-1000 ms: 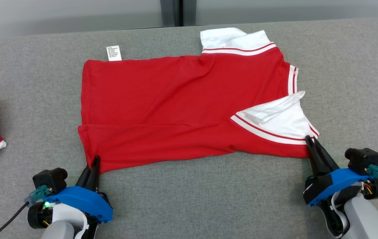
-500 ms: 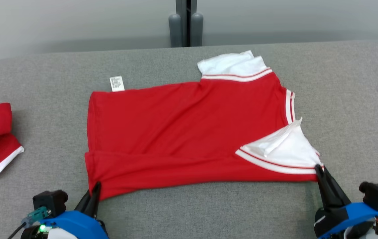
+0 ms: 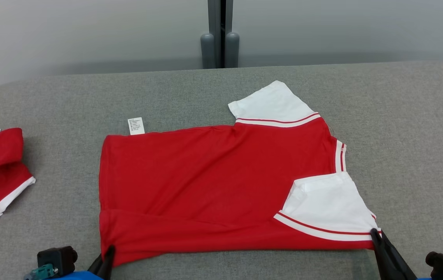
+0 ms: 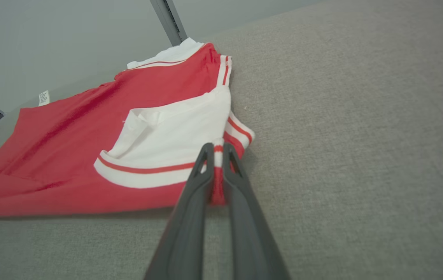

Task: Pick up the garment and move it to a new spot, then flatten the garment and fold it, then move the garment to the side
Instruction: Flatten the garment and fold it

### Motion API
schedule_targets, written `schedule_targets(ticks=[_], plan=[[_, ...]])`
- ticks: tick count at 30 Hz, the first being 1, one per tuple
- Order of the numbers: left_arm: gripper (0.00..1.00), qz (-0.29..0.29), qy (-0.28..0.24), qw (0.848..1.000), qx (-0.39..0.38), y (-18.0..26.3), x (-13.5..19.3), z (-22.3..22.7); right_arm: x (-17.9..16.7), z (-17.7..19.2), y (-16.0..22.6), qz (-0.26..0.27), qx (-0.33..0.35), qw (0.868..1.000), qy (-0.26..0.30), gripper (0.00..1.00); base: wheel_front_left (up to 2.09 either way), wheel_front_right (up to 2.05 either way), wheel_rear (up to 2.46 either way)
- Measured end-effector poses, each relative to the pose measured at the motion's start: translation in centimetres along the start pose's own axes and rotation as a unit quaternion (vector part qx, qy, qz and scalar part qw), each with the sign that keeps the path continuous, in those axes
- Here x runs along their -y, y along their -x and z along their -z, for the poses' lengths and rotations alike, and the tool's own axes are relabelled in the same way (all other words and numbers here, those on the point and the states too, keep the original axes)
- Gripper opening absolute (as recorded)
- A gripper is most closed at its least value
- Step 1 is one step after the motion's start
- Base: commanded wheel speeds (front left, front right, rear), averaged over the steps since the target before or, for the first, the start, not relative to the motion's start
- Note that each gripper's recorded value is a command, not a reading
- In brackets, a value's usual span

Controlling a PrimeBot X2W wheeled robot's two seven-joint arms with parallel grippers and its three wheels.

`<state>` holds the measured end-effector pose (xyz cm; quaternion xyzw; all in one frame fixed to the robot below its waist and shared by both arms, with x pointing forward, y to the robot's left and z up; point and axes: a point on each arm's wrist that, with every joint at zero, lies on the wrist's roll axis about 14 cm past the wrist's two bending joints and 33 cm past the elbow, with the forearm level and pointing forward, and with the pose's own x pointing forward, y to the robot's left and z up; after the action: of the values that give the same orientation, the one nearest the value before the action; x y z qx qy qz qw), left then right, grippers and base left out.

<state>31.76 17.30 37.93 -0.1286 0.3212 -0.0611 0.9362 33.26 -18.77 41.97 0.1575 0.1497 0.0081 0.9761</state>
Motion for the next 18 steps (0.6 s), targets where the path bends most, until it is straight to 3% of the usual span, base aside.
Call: schedule_targets(ticks=[4,5,6,7,8,13,18], plan=[[0.0,0.0,0.007,1.0,-0.03,-0.2,0.0,1.8,-0.1,0.2,-0.4,-0.003,-0.007,1.0,0.017,0.0,0.0,0.0,0.0],[0.49,-0.002,0.01,0.999,-0.031,-0.2,-0.1,2.0,0.0,0.4,-0.7,-0.002,-0.01,1.0,0.021,0.0,0.0,0.0,0.0],[1.0,-0.003,0.01,1.0,-0.03,-0.3,-0.1,2.1,0.1,0.4,-0.9,-0.003,-0.011,1.0,0.027,0.19,0.0,0.0,0.0],[1.0,-0.004,0.015,0.999,-0.028,-0.5,0.0,2.3,0.2,0.4,-1.2,-0.003,-0.01,0.999,0.032,0.54,0.0,0.0,0.0],[1.0,-0.005,0.02,1.0,-0.021,-0.6,0.1,2.2,0.2,0.3,-1.6,-0.003,-0.006,0.999,0.035,1.0,0.0,0.0,0.0],[1.0,-0.021,0.027,0.996,0.081,-0.8,0.2,-1.1,-0.2,-2.5,-2.9,-0.015,0.051,0.996,0.071,1.0,0.0,0.0,0.0],[1.0,-0.019,-0.008,0.981,0.192,-0.2,1.1,-5.8,-1.4,-6.5,-3.2,-0.03,0.117,0.989,0.09,1.0,0.0,0.0,0.0]])
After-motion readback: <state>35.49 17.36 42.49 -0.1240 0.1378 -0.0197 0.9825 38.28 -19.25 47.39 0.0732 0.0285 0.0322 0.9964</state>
